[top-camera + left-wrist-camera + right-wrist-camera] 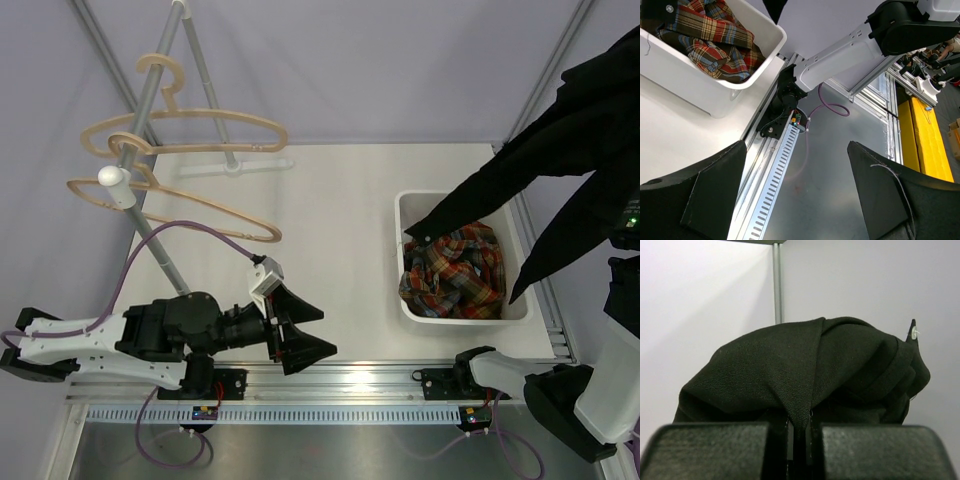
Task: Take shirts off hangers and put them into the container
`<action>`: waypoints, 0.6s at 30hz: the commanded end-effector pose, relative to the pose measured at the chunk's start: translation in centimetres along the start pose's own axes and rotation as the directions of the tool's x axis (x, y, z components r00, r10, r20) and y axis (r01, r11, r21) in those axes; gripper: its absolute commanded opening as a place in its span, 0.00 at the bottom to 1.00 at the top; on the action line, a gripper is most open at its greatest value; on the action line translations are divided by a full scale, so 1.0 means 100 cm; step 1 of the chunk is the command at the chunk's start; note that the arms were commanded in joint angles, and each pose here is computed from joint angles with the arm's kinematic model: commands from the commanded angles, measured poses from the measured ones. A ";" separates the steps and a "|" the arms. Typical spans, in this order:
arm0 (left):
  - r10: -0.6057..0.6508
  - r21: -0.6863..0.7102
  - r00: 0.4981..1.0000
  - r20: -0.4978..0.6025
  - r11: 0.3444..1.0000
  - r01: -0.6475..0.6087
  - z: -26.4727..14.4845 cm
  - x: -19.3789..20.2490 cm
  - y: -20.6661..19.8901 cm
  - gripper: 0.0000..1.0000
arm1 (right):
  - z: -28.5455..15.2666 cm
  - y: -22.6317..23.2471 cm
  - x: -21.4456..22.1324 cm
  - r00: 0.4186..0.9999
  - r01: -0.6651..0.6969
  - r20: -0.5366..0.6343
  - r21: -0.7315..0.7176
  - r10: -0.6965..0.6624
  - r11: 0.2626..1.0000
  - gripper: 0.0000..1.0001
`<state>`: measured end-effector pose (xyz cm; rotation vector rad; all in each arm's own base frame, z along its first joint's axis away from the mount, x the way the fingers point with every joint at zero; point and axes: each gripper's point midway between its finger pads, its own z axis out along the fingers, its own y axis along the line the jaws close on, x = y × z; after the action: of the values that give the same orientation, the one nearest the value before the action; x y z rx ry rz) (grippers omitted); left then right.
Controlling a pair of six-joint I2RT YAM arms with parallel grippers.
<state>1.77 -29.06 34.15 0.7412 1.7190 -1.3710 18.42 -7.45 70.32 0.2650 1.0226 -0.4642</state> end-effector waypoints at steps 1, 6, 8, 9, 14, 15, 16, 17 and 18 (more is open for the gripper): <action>-0.016 0.041 1.000 0.024 0.999 0.015 -0.003 -0.003 -0.006 0.87 | 0.001 -0.021 -0.015 0.998 -0.040 0.054 0.102 0.035 0.994 0.00; -0.021 0.060 0.999 0.030 0.998 0.019 -0.004 0.000 -0.007 0.87 | -0.001 -0.002 -0.002 0.998 -0.064 0.022 0.019 0.063 0.998 0.00; -0.018 0.070 0.999 0.034 0.997 0.016 -0.004 0.000 -0.008 0.87 | -0.002 0.021 0.013 0.996 -0.085 -0.008 -0.069 0.084 0.994 0.00; -0.018 0.073 0.999 0.038 0.997 0.015 -0.004 0.001 -0.008 0.87 | -0.003 0.031 0.026 0.997 -0.071 -0.046 -0.107 0.066 0.992 0.00; -0.003 0.100 0.998 0.063 0.995 -0.003 0.000 0.000 -0.010 0.88 | -0.018 0.081 0.060 0.984 -0.145 -0.141 -0.308 0.106 0.940 0.00; 0.000 0.102 0.998 0.060 0.995 -0.006 0.001 0.002 -0.010 0.88 | -0.024 0.086 0.067 0.980 -0.156 -0.169 -0.335 0.103 0.929 0.00; 0.000 0.104 0.998 0.059 0.995 -0.007 0.002 0.004 -0.010 0.88 | -0.028 0.091 0.068 0.976 -0.177 -0.184 -0.362 0.116 0.915 0.00; 0.002 0.108 0.998 0.063 0.994 -0.009 0.003 0.004 -0.010 0.88 | -0.035 0.096 0.068 0.967 -0.221 -0.203 -0.387 0.151 0.895 0.00; 0.001 0.111 0.998 0.067 0.994 -0.008 0.004 0.005 -0.010 0.88 | -0.041 0.099 0.073 0.961 -0.237 -0.231 -0.402 0.152 0.885 0.00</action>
<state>1.18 -29.30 32.54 0.7604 1.6873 -1.4142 24.65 -1.36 61.98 0.0624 1.2574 -0.2153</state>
